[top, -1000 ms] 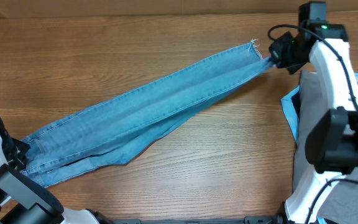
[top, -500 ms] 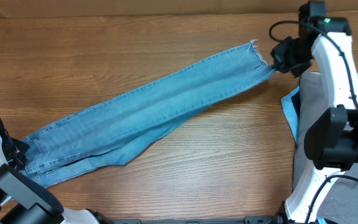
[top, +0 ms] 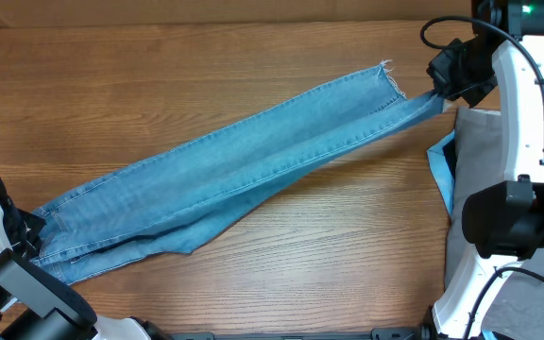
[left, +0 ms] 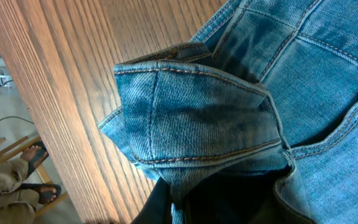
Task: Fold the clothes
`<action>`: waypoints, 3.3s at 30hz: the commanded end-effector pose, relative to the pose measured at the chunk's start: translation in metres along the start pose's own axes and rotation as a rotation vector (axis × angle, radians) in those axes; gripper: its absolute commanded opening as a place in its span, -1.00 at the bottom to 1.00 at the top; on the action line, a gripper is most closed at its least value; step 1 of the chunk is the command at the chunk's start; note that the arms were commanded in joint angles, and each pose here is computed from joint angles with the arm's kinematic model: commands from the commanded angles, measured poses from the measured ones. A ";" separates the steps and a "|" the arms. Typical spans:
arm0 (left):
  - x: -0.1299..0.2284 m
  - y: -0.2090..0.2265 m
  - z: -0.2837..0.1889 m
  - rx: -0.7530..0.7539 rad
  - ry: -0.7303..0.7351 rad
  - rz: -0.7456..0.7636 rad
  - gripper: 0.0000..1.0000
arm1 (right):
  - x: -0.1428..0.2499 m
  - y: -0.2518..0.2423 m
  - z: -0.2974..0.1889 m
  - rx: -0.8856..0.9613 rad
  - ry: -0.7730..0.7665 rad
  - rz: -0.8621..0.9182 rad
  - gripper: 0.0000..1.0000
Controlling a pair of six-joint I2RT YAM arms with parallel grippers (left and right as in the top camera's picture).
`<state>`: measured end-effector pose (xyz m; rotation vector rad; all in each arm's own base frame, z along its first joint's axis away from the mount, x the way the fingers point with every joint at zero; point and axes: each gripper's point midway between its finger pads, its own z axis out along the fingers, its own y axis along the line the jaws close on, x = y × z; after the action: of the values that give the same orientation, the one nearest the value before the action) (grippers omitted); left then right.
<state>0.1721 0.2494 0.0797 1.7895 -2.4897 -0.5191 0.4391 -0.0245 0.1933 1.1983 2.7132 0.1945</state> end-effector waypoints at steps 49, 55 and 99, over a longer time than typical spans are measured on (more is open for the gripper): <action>-0.020 -0.067 -0.084 0.462 -0.050 0.211 -0.08 | -0.030 0.074 0.176 -0.236 -0.010 -0.233 -0.27; -0.017 -0.062 -0.082 0.436 -0.035 0.213 0.15 | -0.036 0.109 0.165 -0.399 -0.045 -0.278 -0.92; 0.012 -0.058 -0.092 0.483 0.041 0.320 0.15 | -0.055 0.094 0.139 -0.433 -0.036 -0.284 0.56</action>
<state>0.2290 0.2042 0.1289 1.4472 -2.8679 0.0766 0.5752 0.0361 0.0699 0.6672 2.5869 0.8033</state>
